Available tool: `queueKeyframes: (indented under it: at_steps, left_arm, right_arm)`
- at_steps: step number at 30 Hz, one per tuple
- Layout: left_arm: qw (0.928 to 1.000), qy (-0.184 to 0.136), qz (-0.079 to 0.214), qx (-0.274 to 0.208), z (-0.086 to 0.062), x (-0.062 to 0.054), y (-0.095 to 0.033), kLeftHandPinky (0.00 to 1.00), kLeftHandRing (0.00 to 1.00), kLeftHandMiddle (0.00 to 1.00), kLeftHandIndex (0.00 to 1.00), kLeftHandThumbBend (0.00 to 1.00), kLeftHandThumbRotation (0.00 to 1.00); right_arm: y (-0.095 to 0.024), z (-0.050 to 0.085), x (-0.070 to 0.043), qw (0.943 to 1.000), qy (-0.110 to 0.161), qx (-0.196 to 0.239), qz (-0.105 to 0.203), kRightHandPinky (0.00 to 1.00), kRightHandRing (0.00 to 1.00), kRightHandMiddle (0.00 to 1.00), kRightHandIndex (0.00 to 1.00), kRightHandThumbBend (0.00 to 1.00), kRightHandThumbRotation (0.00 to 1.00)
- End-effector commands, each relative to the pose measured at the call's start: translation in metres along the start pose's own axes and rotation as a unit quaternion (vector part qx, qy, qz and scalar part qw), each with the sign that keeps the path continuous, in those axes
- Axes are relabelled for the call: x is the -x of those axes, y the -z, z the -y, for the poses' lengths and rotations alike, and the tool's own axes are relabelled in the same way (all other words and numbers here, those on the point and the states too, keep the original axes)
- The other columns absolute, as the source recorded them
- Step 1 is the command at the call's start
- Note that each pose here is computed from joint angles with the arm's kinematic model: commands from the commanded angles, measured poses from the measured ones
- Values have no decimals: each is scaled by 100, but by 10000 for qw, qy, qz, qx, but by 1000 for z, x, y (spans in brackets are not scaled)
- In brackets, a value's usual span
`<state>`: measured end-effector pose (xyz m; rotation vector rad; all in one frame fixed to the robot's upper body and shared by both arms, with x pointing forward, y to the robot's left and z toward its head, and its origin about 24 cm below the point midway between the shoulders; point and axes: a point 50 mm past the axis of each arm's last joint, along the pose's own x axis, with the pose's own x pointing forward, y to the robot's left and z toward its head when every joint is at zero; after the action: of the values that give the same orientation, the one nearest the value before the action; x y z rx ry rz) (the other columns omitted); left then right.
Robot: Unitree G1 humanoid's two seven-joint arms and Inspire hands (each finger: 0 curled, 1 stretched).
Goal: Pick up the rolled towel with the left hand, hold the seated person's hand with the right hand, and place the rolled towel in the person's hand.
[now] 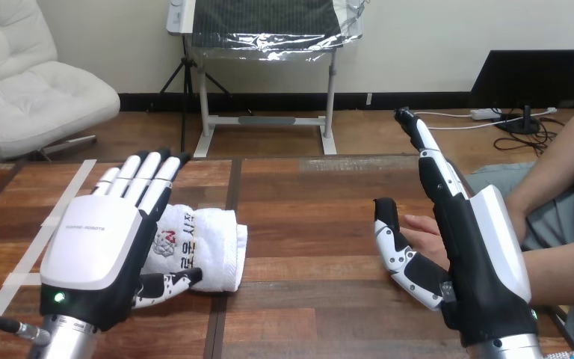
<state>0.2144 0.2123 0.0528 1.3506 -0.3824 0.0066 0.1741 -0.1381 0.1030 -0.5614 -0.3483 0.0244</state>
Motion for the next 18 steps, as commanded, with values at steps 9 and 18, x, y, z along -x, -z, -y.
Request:
queueKeyframes:
  at_steps: [9, 18]
  left_arm:
    - [9968, -297, -27, -743, -14, -19, 3, 95, 98, 97, 96, 84, 29]
    - [9950, 125, -65, -986, -15, -25, 8, 97, 100, 99, 96, 87, 30]
  right_arm:
    - [-13, 7, -13, 9987, 173, 108, 461, 100, 97, 98, 98, 0, 0]
    - [-13, 6, -14, 9986, 152, 71, 494, 100, 97, 97, 98, 0, 0]
